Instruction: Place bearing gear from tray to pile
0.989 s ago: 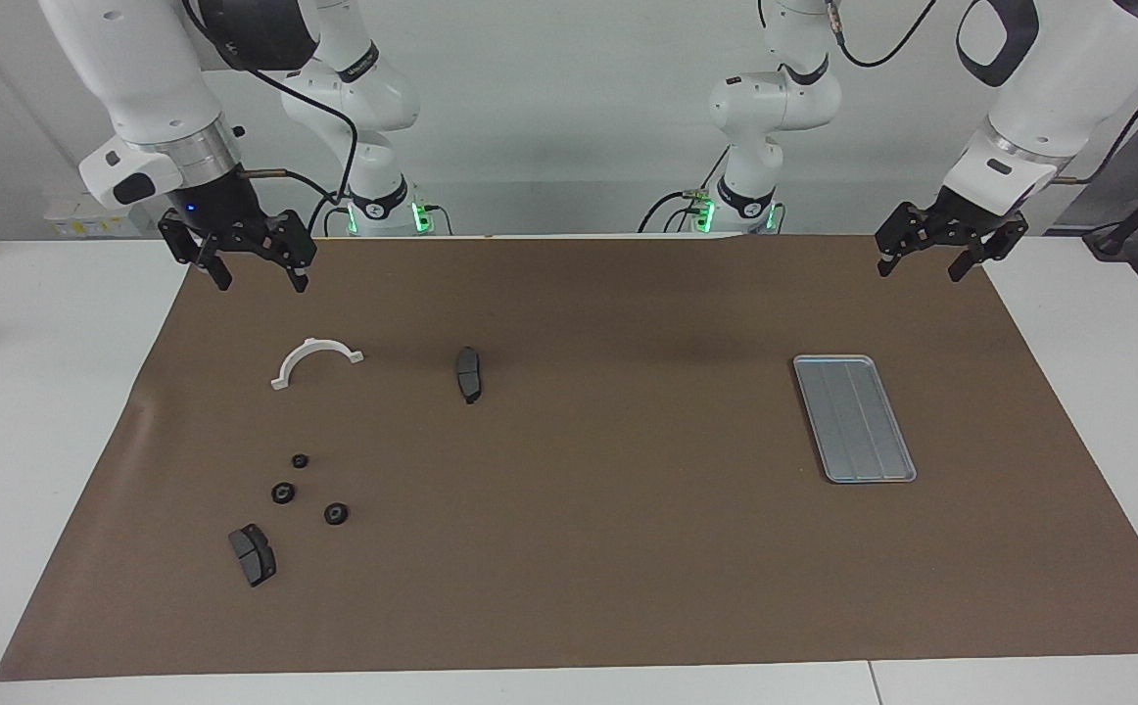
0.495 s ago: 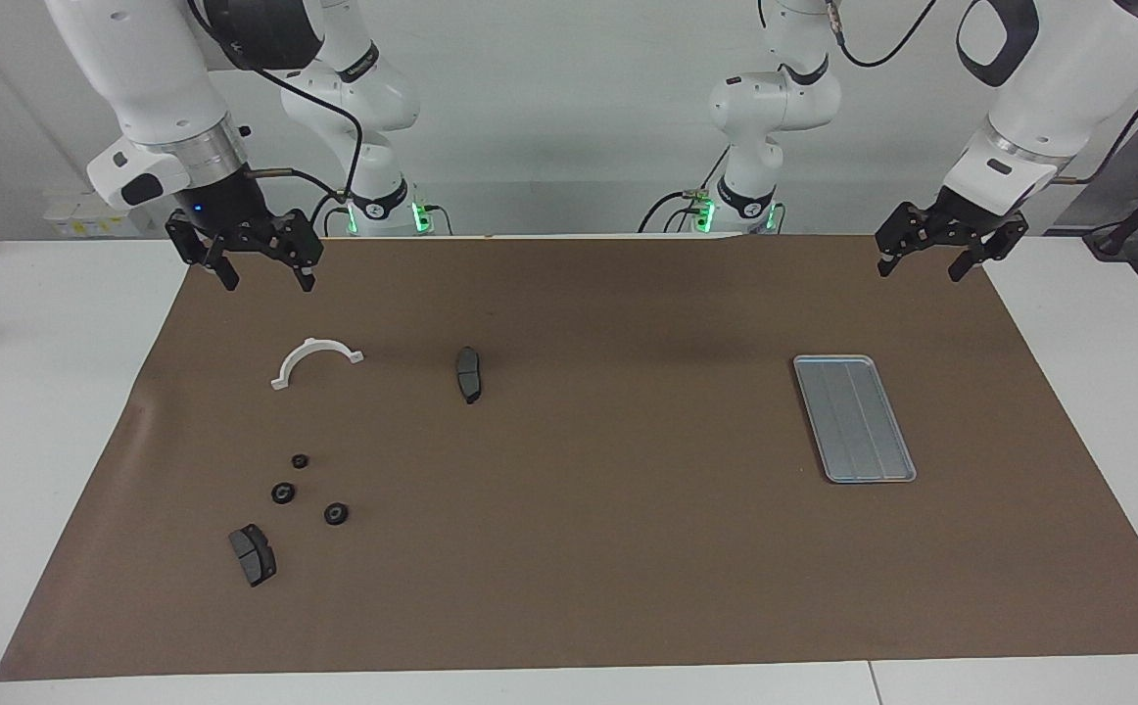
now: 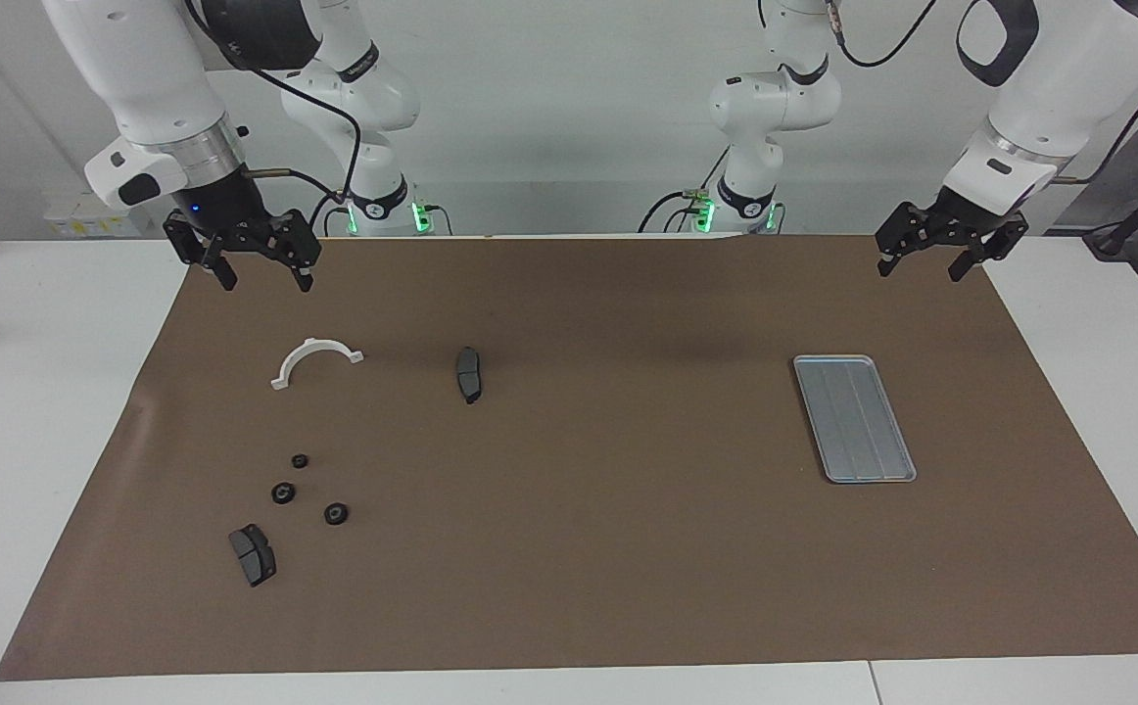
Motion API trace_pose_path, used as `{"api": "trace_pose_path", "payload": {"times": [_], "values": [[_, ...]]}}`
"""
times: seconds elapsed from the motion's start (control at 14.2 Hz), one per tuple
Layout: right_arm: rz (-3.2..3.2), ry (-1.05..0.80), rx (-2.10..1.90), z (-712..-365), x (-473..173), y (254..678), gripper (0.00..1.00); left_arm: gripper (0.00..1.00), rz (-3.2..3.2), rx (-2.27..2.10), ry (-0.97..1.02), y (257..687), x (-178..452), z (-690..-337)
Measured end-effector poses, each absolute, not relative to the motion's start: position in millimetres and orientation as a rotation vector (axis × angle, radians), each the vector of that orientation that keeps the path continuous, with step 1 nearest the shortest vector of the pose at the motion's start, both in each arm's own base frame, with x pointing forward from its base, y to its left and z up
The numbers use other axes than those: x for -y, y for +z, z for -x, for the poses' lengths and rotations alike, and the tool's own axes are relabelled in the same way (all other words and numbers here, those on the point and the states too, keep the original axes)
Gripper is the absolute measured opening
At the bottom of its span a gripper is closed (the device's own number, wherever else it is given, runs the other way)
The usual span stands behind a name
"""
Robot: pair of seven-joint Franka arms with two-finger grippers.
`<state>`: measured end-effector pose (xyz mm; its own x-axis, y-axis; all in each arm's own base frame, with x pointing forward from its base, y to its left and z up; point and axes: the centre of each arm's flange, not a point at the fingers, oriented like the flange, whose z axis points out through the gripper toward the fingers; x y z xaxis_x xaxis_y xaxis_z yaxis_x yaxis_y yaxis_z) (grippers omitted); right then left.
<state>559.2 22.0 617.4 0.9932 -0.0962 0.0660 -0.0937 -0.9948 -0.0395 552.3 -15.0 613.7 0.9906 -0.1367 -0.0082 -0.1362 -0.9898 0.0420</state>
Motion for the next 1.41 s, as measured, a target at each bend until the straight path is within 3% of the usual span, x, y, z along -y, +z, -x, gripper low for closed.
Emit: {"api": "trace_pose_path", "payload": {"times": [1.41], "values": [[3.096,-0.105,-0.199,-560,-3,617,1.0,1.0,-3.093,0.212,-0.017,614,15,-552]]}}
